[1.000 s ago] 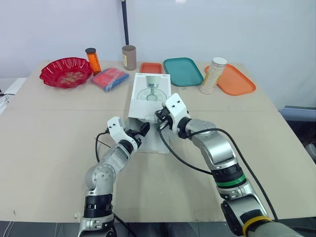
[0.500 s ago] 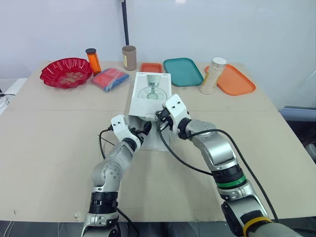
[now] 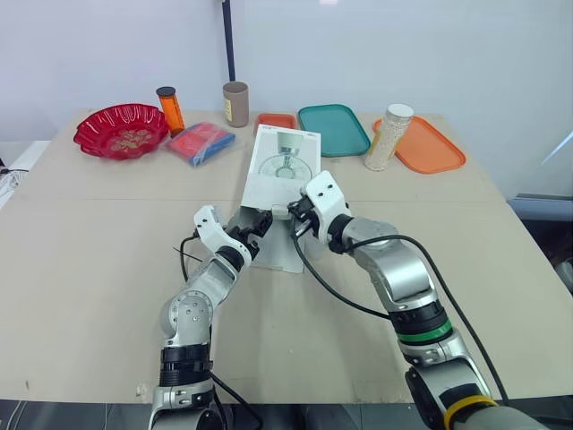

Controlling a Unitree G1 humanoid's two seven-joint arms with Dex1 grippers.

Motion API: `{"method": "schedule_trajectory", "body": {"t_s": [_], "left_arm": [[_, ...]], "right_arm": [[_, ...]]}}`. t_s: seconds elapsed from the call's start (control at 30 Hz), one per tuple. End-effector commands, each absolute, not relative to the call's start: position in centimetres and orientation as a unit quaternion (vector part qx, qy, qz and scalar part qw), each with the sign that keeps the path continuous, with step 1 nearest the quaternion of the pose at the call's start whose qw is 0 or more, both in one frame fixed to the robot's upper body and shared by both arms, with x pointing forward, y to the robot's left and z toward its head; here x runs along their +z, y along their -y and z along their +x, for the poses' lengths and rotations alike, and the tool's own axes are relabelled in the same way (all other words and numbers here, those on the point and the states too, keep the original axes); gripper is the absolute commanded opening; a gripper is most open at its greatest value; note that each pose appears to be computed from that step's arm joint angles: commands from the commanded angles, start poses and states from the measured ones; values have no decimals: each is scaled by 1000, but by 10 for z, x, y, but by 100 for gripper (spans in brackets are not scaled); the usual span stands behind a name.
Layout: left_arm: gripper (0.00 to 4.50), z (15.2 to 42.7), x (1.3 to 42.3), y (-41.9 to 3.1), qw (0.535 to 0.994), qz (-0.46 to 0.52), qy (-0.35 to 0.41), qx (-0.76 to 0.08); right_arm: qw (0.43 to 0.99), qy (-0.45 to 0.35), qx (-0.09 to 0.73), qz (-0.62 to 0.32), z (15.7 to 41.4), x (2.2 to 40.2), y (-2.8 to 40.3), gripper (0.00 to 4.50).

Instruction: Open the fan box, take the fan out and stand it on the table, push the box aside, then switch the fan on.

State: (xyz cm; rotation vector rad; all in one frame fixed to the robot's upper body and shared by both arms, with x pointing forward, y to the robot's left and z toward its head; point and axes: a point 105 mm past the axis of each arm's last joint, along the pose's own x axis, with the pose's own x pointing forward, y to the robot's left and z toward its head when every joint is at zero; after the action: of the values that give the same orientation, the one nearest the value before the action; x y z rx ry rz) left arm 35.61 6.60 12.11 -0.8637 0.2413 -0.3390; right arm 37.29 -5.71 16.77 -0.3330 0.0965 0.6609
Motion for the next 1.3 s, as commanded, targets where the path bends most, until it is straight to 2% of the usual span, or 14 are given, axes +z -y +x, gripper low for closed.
{"method": "schedule_trajectory", "body": {"t_s": [0.03, 0.23, 0.47, 0.57, 0.73, 0.9, 1.1, 1.3], "left_arm": [[441, 345, 125, -49, 873, -434, -115, -192], [441, 346, 124, -54, 874, -437, -110, -180], [441, 342, 129, -63, 875, -439, -100, -176], [441, 342, 132, -68, 878, -437, -93, -172], [441, 340, 148, -86, 882, -441, -53, -158], [441, 336, 167, -100, 875, -456, -12, -163], [441, 316, 173, -73, 833, -489, -54, -254], [441, 307, 170, -55, 811, -495, -98, -295]], "right_arm": [[933, -28, 321, -163, 369, 183, 60, 0], [934, 15, 322, -155, 362, 212, 62, 0], [941, 22, 305, -146, 380, 213, 61, 0], [941, 14, 308, -142, 385, 208, 59, 0], [941, -34, 303, -150, 397, 172, 62, 0], [938, -32, 307, -157, 400, 168, 62, 0], [936, -37, 310, -164, 401, 163, 62, 0], [934, -44, 310, -170, 402, 157, 63, 0]]}}
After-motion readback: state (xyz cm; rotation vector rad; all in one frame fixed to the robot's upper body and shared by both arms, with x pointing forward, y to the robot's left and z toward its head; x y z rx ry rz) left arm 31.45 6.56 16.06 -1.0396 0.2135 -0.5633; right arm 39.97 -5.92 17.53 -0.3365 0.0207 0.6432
